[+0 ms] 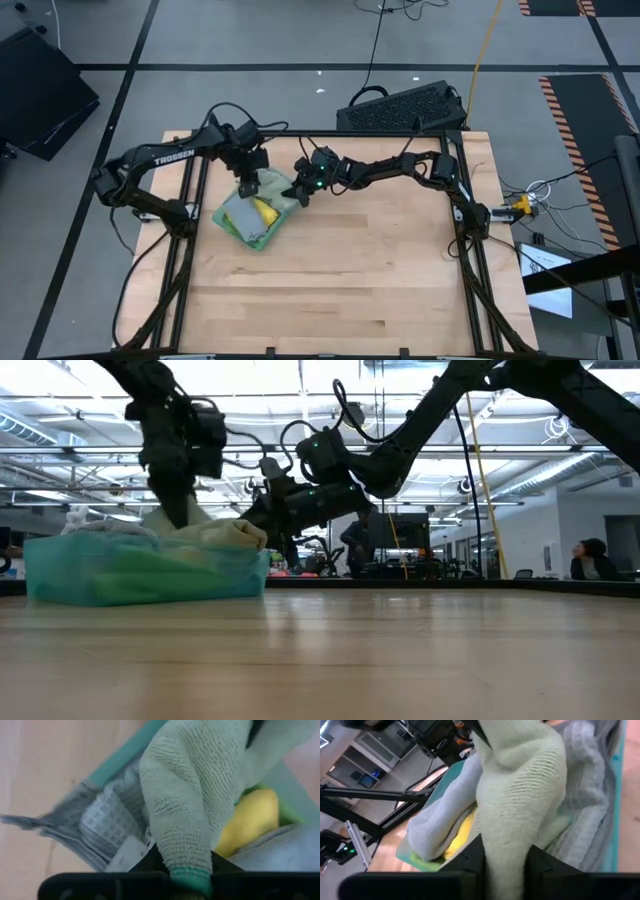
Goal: Fold microfiber towels
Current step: Put the light green microfiber cloth into the green bin
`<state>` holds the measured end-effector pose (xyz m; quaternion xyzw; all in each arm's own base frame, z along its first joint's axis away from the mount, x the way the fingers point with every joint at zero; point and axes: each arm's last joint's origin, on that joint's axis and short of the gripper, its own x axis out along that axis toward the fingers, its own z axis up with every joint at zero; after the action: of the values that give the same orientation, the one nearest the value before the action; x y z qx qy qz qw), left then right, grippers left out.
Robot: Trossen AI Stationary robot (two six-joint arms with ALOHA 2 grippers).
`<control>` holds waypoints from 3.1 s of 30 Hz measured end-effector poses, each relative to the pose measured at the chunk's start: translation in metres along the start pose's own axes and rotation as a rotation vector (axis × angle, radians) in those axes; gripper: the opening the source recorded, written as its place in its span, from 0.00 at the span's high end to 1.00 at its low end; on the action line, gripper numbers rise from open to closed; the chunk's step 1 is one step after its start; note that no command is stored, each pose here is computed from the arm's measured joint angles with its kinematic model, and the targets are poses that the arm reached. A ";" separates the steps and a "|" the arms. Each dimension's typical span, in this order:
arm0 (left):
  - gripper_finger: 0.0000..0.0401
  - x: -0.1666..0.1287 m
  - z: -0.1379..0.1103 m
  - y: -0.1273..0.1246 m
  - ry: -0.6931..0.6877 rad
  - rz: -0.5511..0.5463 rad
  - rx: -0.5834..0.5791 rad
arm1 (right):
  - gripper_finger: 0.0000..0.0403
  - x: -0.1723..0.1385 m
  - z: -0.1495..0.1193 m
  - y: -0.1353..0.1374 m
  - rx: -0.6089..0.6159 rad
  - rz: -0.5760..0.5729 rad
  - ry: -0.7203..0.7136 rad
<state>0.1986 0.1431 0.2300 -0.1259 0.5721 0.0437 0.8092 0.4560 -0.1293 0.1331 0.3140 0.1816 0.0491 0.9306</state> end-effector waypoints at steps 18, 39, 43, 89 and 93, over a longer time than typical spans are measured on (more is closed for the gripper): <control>0.92 0.018 -0.018 0.012 0.035 0.058 -0.028 | 0.71 -0.038 0.043 0.032 -0.205 0.056 0.005; 0.69 0.006 -0.003 0.018 -0.030 0.185 -0.051 | 0.99 -0.005 0.004 0.010 -0.138 -0.160 0.006; 0.51 -0.014 0.009 0.019 -0.034 0.257 -0.076 | 1.00 -0.004 0.002 0.013 -0.145 -0.152 0.010; 0.92 -0.034 0.034 -0.020 -0.163 0.141 -0.422 | 1.00 -0.168 0.096 0.143 -0.278 -0.230 -0.016; 0.92 -0.026 0.051 -0.039 -0.285 0.022 -0.374 | 1.00 -0.183 0.090 0.155 -0.248 -0.287 0.020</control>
<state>0.2450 0.1209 0.2765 -0.2599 0.4355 0.1751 0.8439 0.3231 -0.0940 0.3495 0.1671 0.2263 -0.0589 0.9578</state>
